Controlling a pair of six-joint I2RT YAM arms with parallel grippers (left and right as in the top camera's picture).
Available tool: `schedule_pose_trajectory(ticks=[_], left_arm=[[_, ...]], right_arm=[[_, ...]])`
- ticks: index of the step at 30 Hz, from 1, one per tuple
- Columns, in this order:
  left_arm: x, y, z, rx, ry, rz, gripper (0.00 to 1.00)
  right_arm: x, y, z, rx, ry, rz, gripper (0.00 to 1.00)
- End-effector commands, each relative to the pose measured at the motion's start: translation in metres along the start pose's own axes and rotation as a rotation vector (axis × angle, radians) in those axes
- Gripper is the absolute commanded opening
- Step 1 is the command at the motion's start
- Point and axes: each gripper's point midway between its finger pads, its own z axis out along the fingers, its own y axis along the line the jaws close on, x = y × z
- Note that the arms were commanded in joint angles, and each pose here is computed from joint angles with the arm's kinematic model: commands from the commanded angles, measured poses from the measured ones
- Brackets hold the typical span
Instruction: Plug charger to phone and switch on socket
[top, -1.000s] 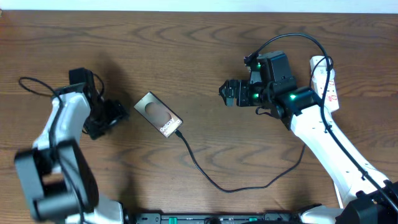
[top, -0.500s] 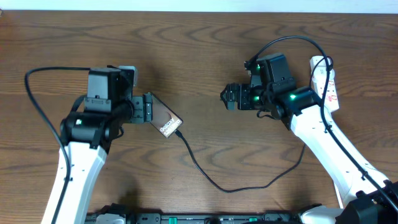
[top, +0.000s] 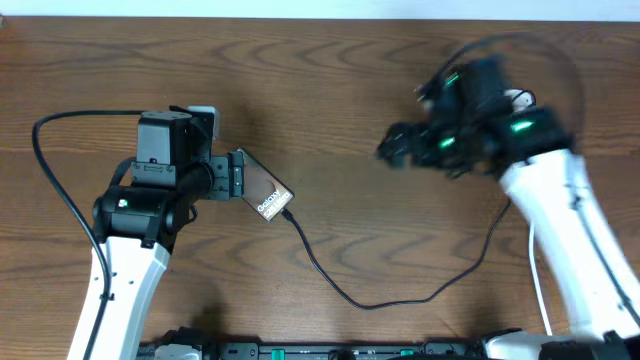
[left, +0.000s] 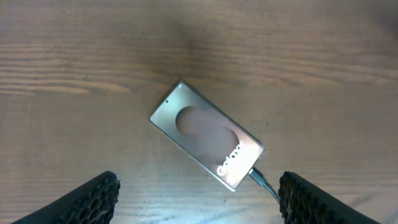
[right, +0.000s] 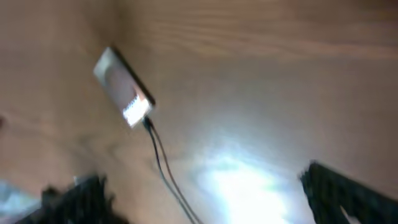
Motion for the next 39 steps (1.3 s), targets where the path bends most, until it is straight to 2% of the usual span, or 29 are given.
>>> schedule_pose_trajectory(ticks=[1,4,7,14,19,23,28,34,39], left_arm=[[-0.003,0.001,-0.003,-0.010,-0.012,0.024,0.83],[-0.003,0.001,-0.003,-0.010,-0.012,0.024,0.83],[-0.003,0.001,-0.003,-0.010,-0.012,0.024,0.83],[-0.003,0.001,-0.003,-0.010,-0.012,0.024,0.83],[-0.003,0.001,-0.003,-0.010,-0.012,0.024,0.83],[-0.003,0.001,-0.003,-0.010,-0.012,0.024,0.83],[-0.003,0.001,-0.003,-0.010,-0.012,0.024,0.83],[-0.003,0.001,-0.003,-0.010,-0.012,0.024,0.83],[-0.003,0.001,-0.003,-0.010,-0.012,0.024,0.83]], right_arm=[[-0.035,-0.008,-0.077,0.022,-0.172,-0.093,0.99],[-0.052,-0.042,-0.129,0.097,-0.284,-0.043,0.99],[-0.055,-0.086,-0.160,0.176,-0.349,0.023,0.99],[-0.031,-0.191,-0.173,0.244,-0.275,0.195,0.99],[-0.027,-0.247,-0.147,0.234,-0.180,0.245,0.99],[-0.029,-0.283,-0.106,0.184,-0.086,0.269,0.99],[-0.037,-0.300,-0.064,0.073,-0.046,0.193,0.99],[-0.039,-0.326,-0.018,0.040,0.011,0.203,0.99],[-0.035,-0.327,0.017,-0.010,0.073,0.184,0.99]])
